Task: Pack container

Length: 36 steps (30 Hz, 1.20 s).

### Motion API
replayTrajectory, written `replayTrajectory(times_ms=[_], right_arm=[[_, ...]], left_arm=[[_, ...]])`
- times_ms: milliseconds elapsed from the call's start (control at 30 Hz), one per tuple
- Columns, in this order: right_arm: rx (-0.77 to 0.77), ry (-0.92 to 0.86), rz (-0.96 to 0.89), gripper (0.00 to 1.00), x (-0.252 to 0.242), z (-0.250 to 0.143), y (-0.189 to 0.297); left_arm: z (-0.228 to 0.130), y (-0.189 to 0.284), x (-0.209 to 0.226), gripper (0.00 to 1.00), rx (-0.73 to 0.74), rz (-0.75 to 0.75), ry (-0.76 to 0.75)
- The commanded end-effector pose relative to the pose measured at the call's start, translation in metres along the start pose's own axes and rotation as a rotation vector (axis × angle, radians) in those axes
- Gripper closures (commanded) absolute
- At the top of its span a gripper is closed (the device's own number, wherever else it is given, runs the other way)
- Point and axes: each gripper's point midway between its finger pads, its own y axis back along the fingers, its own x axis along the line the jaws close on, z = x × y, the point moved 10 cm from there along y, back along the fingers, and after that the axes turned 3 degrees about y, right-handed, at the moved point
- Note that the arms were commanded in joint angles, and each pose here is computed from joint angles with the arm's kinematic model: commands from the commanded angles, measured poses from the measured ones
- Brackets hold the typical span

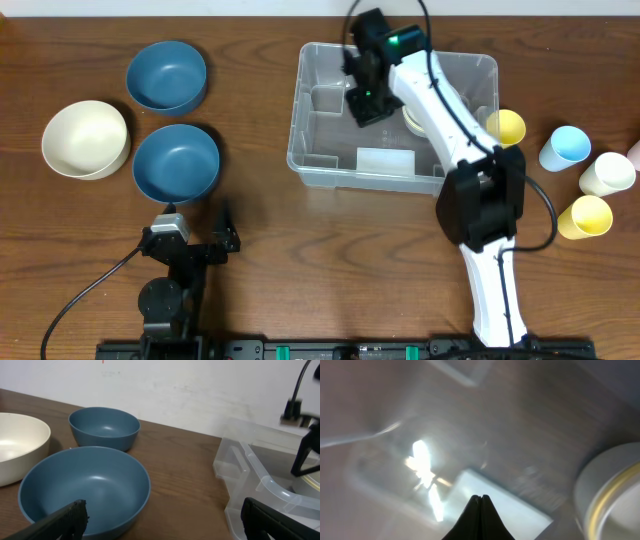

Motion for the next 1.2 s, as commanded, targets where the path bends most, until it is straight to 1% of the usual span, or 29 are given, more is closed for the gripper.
replayTrajectory(times_ms=[0,233,400,1167], right_arm=[[-0.034,0.075,0.045,0.99,0.030,-0.004,0.027],[0.019,0.142,0.072,0.99,0.073,-0.013,0.025],[0.050,0.177,0.094,0.99,0.093,-0.019,0.024],[0.145,0.267,0.126,0.99,0.141,-0.041,0.024]], left_arm=[[-0.011,-0.002,0.004,0.02,0.039,0.015,0.011],[-0.011,-0.002,0.004,0.02,0.039,0.015,0.011],[-0.011,-0.002,0.004,0.02,0.039,0.015,0.011],[-0.011,-0.002,0.004,0.02,0.039,0.015,0.011]])
